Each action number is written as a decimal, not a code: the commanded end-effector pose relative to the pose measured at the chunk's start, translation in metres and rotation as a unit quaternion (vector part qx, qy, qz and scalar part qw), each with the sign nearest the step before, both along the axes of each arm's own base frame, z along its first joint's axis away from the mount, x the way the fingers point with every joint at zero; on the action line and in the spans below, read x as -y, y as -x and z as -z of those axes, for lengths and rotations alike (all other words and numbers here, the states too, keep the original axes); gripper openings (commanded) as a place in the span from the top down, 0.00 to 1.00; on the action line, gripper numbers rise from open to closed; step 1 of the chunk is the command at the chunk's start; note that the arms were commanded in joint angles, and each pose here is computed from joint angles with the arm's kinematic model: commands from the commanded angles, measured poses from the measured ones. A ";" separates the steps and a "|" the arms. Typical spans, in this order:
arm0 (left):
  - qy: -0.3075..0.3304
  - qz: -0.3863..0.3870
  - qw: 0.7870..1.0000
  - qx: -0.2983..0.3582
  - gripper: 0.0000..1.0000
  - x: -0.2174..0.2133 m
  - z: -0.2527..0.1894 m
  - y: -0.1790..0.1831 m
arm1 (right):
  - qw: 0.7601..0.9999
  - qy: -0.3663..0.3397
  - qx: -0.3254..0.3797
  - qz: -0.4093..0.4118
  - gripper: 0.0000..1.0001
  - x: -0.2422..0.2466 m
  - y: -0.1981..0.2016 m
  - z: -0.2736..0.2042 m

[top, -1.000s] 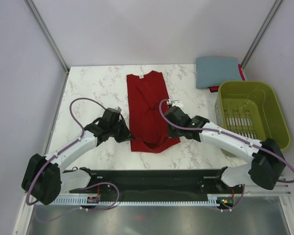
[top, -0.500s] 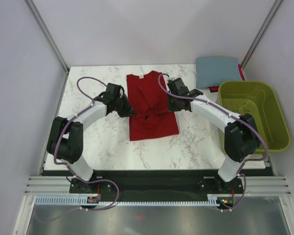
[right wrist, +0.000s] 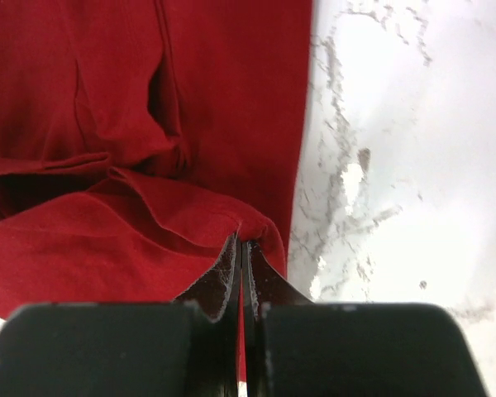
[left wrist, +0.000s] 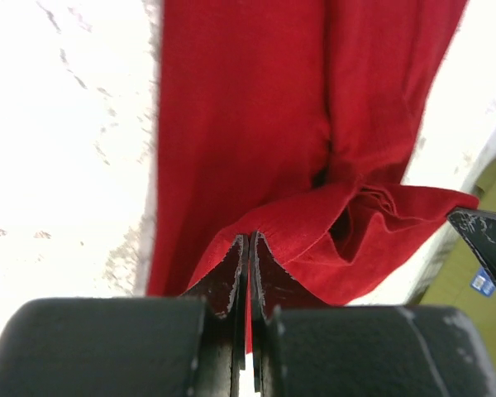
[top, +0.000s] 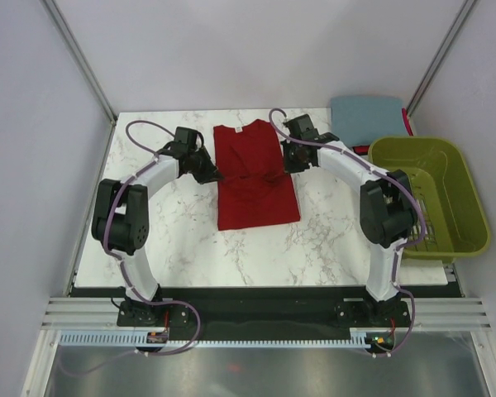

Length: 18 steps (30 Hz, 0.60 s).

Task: Fold and stack the t-shirts
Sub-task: Fold the tshirt

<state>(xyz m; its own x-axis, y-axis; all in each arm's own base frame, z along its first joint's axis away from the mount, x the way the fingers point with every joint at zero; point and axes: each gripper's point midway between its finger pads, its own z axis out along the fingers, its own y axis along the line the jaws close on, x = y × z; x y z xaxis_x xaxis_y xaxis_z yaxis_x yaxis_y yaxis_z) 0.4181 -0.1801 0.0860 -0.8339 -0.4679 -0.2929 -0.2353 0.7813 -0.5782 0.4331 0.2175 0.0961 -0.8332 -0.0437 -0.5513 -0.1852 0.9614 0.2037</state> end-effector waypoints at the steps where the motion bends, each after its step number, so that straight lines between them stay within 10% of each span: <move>1: -0.012 -0.002 1.000 0.004 0.98 -0.007 0.004 -0.013 | 0.999 -0.020 0.008 -0.029 0.99 -0.014 -0.014 -0.005; 18: -0.014 -0.014 1.000 -0.012 0.98 -0.021 0.025 -0.033 | 1.000 -0.019 -0.007 -0.003 0.96 -0.005 -0.045 0.014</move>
<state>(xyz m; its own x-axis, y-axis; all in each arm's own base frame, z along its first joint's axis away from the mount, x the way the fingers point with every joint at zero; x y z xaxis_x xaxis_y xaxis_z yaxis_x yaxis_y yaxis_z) 0.4396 -0.1617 0.0547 -0.8289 -0.5022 -0.2466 -0.3087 0.7781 -0.5470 0.4630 0.2201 0.0689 -0.8616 -0.0383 -0.5061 -0.1765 0.9575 0.2280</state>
